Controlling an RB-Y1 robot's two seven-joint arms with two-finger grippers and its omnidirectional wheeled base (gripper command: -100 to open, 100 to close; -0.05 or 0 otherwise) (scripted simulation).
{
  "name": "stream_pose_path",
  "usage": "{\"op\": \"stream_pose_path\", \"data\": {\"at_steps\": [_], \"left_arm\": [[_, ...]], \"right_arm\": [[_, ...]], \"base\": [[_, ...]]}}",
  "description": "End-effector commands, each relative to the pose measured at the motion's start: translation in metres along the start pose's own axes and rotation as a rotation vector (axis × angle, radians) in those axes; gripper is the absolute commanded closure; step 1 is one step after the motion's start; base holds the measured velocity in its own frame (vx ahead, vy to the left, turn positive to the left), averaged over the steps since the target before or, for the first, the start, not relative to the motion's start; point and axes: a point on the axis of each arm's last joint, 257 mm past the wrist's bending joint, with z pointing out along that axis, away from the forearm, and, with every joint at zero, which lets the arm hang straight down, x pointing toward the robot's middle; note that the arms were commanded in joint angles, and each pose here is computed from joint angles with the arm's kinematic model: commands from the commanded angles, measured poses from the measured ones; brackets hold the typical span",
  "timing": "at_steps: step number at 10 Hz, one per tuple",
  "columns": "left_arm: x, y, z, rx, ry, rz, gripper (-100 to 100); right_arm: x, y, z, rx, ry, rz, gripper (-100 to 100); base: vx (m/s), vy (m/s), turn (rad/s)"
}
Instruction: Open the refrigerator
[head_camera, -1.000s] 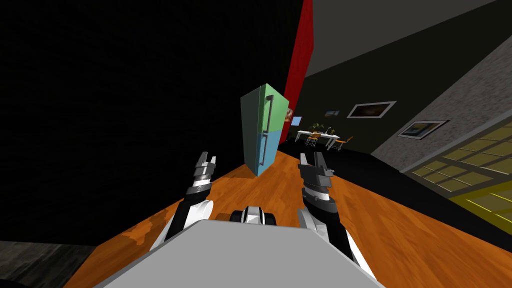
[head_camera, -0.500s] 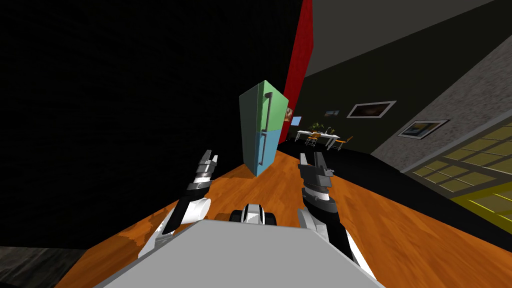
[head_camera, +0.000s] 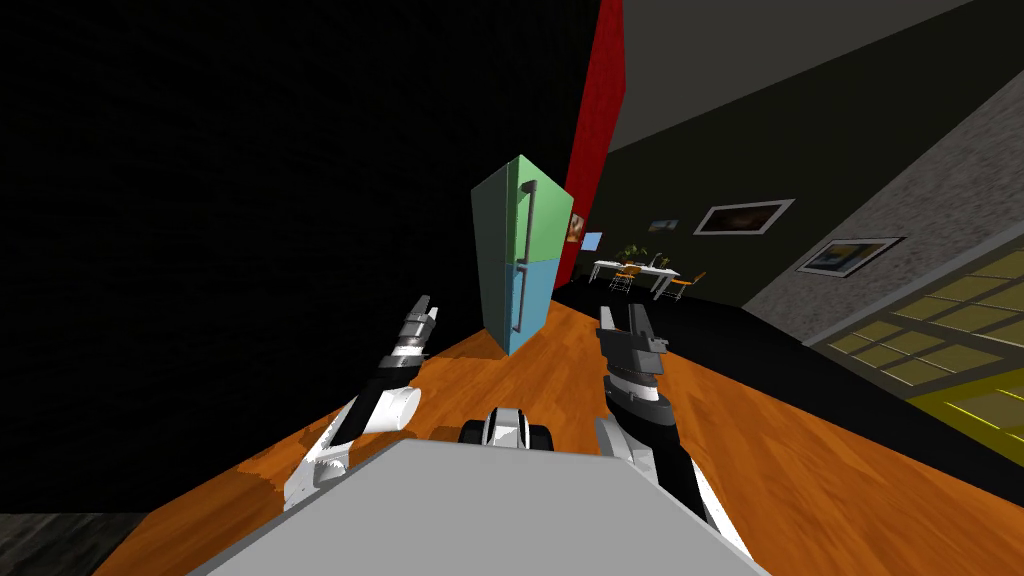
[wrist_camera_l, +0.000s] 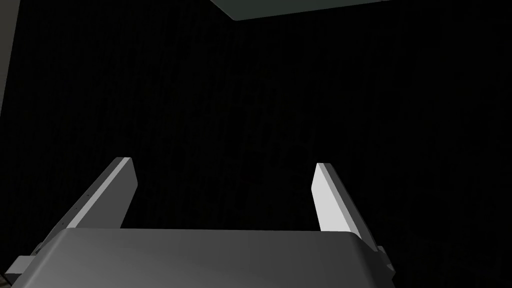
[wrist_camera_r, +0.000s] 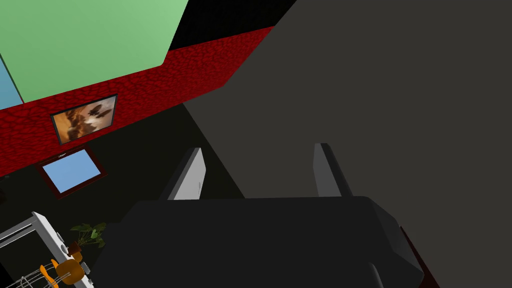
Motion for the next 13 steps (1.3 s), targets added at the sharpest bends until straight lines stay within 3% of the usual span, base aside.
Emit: {"op": "stream_pose_path", "data": {"at_steps": [1,13], "left_arm": [[-0.001,0.006,0.013,-0.027,0.01,0.039,-100],[-0.007,0.026,0.061,-0.145,0.016,0.166,-100]], "right_arm": [[0.0,0.0,0.0,0.0,0.0,0.0,0],[0.0,0.0,0.0,0.0,0.0,0.0,0]], "base": [[0.062,-0.079,-0.007],[0.061,-0.098,-0.003]]}}
